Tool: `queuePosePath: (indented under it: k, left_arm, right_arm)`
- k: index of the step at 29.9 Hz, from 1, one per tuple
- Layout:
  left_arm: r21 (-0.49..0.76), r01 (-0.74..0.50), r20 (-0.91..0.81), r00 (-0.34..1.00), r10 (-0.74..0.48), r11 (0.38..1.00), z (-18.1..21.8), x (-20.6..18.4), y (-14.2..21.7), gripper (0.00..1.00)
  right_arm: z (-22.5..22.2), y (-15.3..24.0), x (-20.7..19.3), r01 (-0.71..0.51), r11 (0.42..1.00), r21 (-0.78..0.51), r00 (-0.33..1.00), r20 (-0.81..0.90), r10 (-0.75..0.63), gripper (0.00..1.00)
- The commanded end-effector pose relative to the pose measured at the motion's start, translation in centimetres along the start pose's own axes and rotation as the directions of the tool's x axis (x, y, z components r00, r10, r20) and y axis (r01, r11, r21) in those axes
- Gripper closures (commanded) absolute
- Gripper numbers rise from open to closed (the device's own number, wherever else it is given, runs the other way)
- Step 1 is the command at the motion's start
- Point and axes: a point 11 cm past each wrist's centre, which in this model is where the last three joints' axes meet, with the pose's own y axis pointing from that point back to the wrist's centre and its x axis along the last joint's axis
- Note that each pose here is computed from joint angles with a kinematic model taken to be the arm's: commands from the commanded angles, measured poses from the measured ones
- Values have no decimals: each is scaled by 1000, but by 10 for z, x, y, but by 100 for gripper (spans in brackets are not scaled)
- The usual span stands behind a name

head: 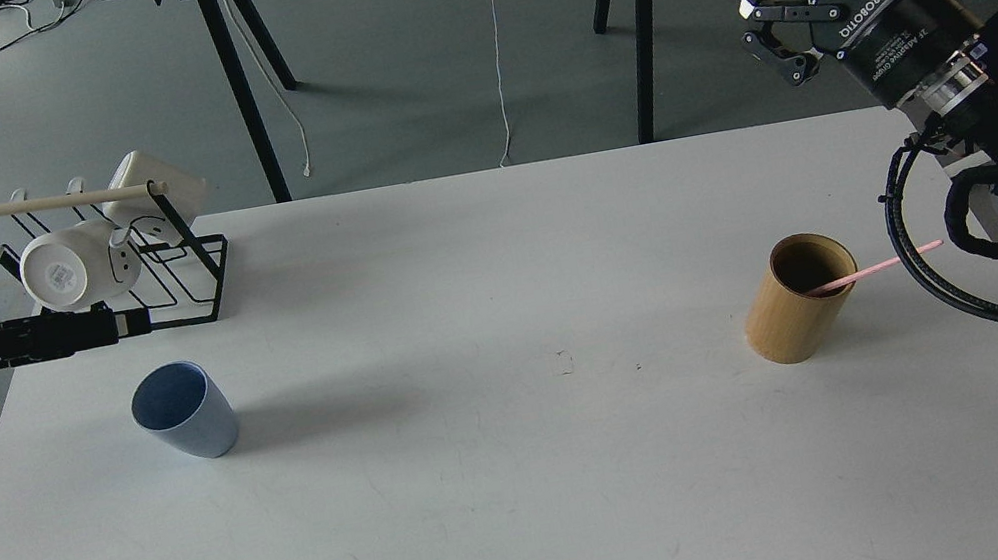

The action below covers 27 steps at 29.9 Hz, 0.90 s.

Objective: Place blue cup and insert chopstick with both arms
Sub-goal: 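Lower the left gripper and grasp the light blue cup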

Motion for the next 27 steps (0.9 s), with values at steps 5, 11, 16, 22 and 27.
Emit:
queuePosePath:
  k: [5,11,16,22,27]
  left_arm:
    - [85,24,44,999,-27,996,-19,1,-33,1]
    - [103,43,31,998,-47,994,-25,-11,-57,1]
    - [100,51,28,998,-54,994,-25,-17,-60,2]
    - [121,67,21,997,-70,990,-32,-26,-60,4]
    - [119,67,26,997,-71,991,-32,-25,-60,15]
  right_arm:
    - [3,5,3,-9,1000,-8,1000,1,9,1]
    - [-3,10,9,-23,1000,-9,1000,-14,23,1]
    - [-2,12,10,-28,1000,-10,1000,-13,28,1]
    - [-2,11,9,-26,1000,-10,1000,-11,26,1]
    - [-1,13,11,-30,999,-12,999,-12,30,1]
